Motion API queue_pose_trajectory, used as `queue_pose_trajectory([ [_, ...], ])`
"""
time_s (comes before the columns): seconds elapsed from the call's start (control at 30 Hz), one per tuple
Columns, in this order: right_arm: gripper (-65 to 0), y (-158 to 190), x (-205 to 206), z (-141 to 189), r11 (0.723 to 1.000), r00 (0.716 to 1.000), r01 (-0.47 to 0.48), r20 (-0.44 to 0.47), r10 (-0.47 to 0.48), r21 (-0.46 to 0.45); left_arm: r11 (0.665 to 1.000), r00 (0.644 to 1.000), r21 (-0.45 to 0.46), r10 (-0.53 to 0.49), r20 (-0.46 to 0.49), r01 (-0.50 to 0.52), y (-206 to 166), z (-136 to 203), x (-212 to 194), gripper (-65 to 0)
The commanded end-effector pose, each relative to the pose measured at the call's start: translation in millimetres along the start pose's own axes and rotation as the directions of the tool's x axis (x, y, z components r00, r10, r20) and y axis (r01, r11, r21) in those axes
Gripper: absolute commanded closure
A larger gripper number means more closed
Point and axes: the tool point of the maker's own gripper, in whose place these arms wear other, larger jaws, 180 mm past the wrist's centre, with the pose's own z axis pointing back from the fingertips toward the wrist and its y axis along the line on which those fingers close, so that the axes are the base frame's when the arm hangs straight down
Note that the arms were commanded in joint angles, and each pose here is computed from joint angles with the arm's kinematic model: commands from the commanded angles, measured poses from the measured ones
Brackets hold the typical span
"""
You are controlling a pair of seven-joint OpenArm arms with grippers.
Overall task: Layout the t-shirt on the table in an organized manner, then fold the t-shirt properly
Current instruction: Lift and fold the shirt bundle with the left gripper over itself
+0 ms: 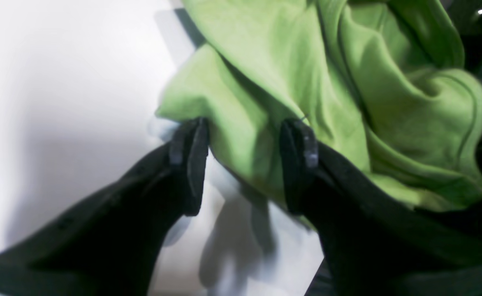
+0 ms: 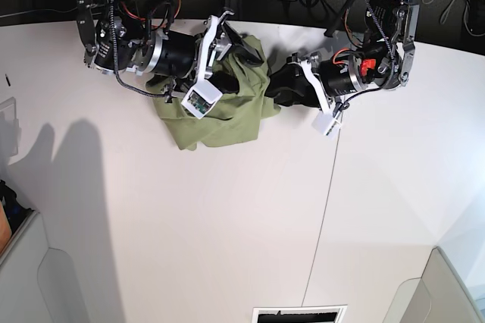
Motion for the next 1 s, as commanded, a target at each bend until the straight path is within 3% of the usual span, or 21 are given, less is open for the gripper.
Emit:
queue_pose_trajectory([
  [0.0, -34.0, 5, 16, 3, 0.999, 0.998, -0.030, 0.053, 0.029, 0.016, 0.999, 1.000, 0.039, -0.008, -0.015, 0.008, 12, 10, 3, -31.6],
  [0.13, -33.5, -2, 27, 7, 0.997, 0.993, -0.065, 0.093, 0.068, -0.033, 0.998, 1.000, 0.063, 0.014, 0.026, -0.016, 26, 35, 16, -31.4],
  [0.17, -29.9, -9, 31, 9, 0.995, 0.991, -0.074, 0.105, 0.081, -0.068, 0.998, 0.999, 0.070, 0.007, 0.042, -0.010, 29, 43, 23, -31.3],
  [0.2, -23.0, -18, 34, 11, 0.991, 0.989, -0.084, 0.110, 0.096, -0.108, 0.997, 0.998, 0.077, -0.006, 0.056, 0.002, 30, 52, 30, -29.9],
  [0.27, -1.9, -39, 41, 18, 0.976, 0.987, -0.101, 0.102, 0.122, -0.192, 0.995, 0.996, 0.093, -0.055, 0.075, 0.048, 29, 69, 45, -23.0],
  [0.3, 0.0, -49, 44, 22, 0.967, 0.986, -0.113, 0.095, 0.138, -0.228, 0.992, 0.993, 0.102, -0.084, 0.077, 0.076, 28, 77, 52, -20.4],
  [0.43, 0.0, -90, 61, 41, 0.930, 0.981, -0.115, 0.108, 0.162, -0.348, 0.978, 0.979, 0.088, -0.193, 0.071, 0.187, 9, 98, 70, -17.5],
  [0.57, 0.0, -132, 69, 48, 0.913, 0.983, -0.055, 0.137, 0.120, -0.404, 0.960, 0.955, 0.046, -0.279, 0.102, 0.276, -24, 105, 79, -17.5],
  [0.73, 0.0, -167, 61, 30, 0.929, 0.992, 0.037, 0.125, 0.011, -0.368, 0.937, 0.936, -0.070, -0.332, 0.116, 0.341, -77, 85, 67, -17.5],
  [0.87, 0.0, -180, 44, 13, 0.939, 0.995, 0.081, 0.079, -0.058, -0.335, 0.925, 0.945, -0.193, -0.315, 0.092, 0.327, -115, 53, 44, -17.5],
  [0.97, 0.0, -178, 33, 1, 0.946, 0.996, 0.085, 0.038, -0.077, -0.312, 0.918, 0.944, -0.222, -0.311, 0.108, 0.328, -130, 40, 42, -17.5],
])
